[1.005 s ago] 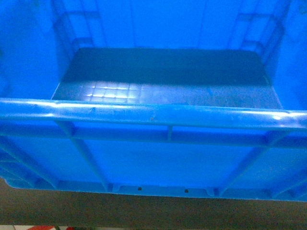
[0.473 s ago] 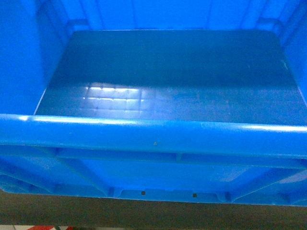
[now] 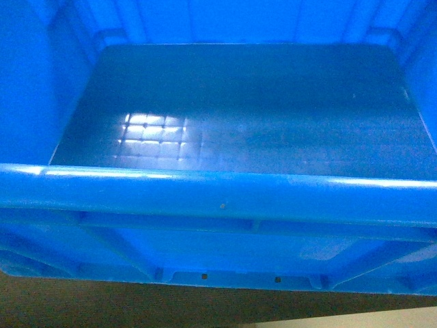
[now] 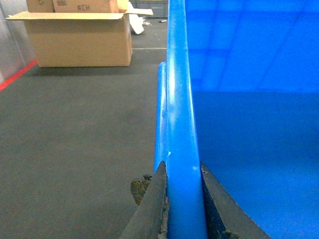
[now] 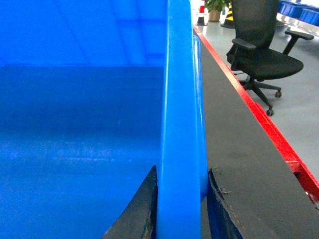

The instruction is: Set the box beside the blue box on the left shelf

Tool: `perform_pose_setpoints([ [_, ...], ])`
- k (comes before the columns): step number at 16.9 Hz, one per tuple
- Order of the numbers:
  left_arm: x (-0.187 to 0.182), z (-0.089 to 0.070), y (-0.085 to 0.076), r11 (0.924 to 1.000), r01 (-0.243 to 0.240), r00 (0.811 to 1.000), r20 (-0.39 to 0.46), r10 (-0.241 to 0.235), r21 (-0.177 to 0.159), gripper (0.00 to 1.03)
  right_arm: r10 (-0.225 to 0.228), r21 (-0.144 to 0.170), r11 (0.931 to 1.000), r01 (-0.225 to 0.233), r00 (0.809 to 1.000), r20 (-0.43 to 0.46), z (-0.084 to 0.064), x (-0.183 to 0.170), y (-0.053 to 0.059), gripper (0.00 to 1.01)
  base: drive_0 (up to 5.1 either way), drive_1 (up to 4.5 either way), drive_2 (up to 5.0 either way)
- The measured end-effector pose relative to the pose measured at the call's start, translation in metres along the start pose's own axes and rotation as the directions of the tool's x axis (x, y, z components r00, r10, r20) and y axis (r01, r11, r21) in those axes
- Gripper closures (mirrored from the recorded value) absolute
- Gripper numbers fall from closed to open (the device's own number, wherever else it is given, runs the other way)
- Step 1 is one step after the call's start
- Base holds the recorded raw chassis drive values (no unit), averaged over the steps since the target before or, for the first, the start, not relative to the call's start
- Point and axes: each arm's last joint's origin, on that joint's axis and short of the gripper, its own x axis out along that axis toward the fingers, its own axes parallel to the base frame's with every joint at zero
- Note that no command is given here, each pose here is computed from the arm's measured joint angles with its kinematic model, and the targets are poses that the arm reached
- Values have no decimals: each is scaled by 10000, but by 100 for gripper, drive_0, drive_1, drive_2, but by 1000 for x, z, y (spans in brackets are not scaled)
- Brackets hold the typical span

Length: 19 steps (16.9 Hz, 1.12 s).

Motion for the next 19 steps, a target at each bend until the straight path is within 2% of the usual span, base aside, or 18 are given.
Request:
perform_pose_setpoints([
  [19, 0, 0, 0, 10000, -4, 10000, 4, 4, 7, 93, -3, -33, 10000, 3, 10000, 8, 0, 0, 0, 80, -154, -154, -154],
])
